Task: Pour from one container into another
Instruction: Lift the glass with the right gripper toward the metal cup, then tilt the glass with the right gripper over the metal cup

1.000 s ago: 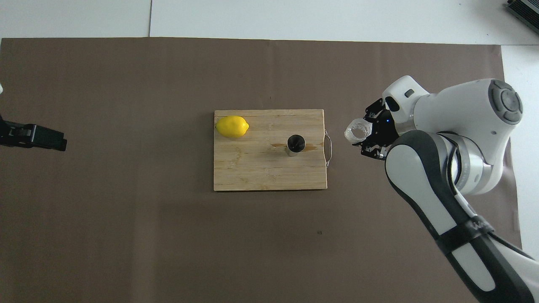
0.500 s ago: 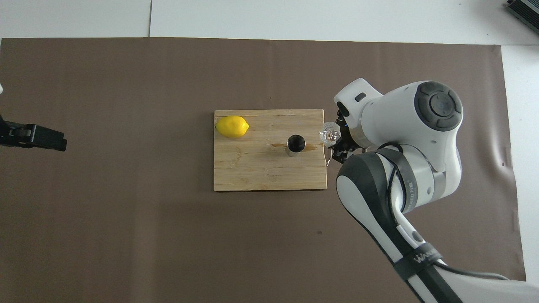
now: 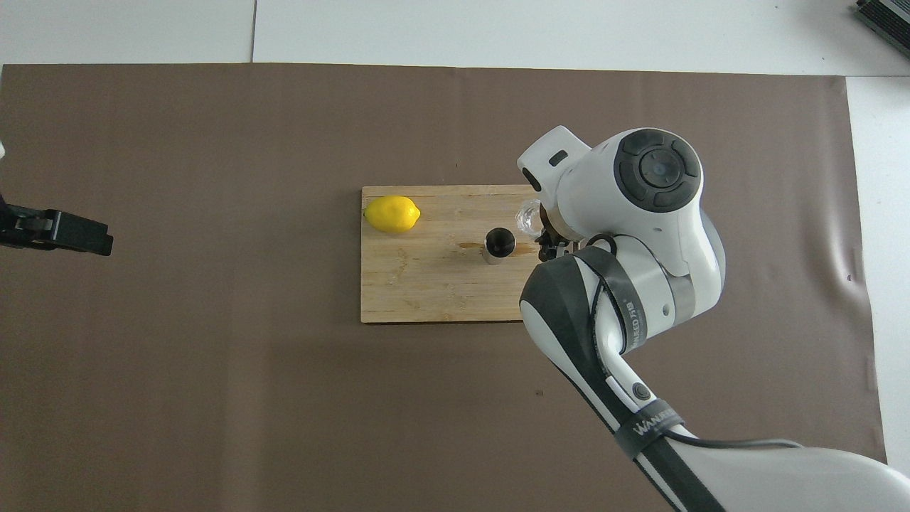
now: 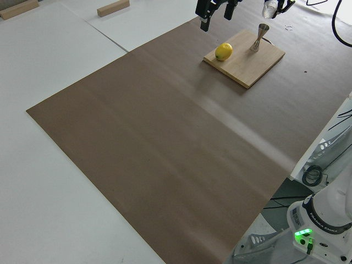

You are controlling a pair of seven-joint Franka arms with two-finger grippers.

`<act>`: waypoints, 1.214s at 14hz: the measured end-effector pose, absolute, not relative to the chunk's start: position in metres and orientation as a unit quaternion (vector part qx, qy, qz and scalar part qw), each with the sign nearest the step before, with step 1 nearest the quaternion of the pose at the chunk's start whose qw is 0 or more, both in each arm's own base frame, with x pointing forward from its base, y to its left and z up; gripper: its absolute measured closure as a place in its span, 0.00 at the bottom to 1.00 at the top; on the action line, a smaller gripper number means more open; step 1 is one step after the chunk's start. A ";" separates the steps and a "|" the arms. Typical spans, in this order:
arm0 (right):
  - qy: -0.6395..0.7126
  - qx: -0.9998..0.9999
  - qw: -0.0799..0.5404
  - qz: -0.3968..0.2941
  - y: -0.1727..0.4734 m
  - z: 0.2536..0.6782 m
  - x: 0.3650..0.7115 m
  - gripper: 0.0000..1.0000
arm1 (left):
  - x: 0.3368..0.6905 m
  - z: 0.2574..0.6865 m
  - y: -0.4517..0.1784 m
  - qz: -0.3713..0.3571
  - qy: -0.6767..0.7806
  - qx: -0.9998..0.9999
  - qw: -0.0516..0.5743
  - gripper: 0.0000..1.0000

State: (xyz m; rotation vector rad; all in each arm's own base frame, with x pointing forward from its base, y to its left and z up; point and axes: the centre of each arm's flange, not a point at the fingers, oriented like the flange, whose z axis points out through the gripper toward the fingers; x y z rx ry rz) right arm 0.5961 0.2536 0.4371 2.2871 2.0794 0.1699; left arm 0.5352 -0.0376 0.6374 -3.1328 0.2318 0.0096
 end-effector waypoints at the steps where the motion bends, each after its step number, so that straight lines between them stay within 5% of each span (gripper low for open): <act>1: 0.676 0.734 0.032 0.051 0.255 0.438 0.598 0.49 | 0.535 0.637 -0.038 0.003 0.074 -0.997 0.000 0.00; 17: 0.758 0.629 0.172 -0.024 0.300 0.419 0.577 0.49 | 0.535 0.637 -0.038 0.003 0.074 -0.997 0.000 0.00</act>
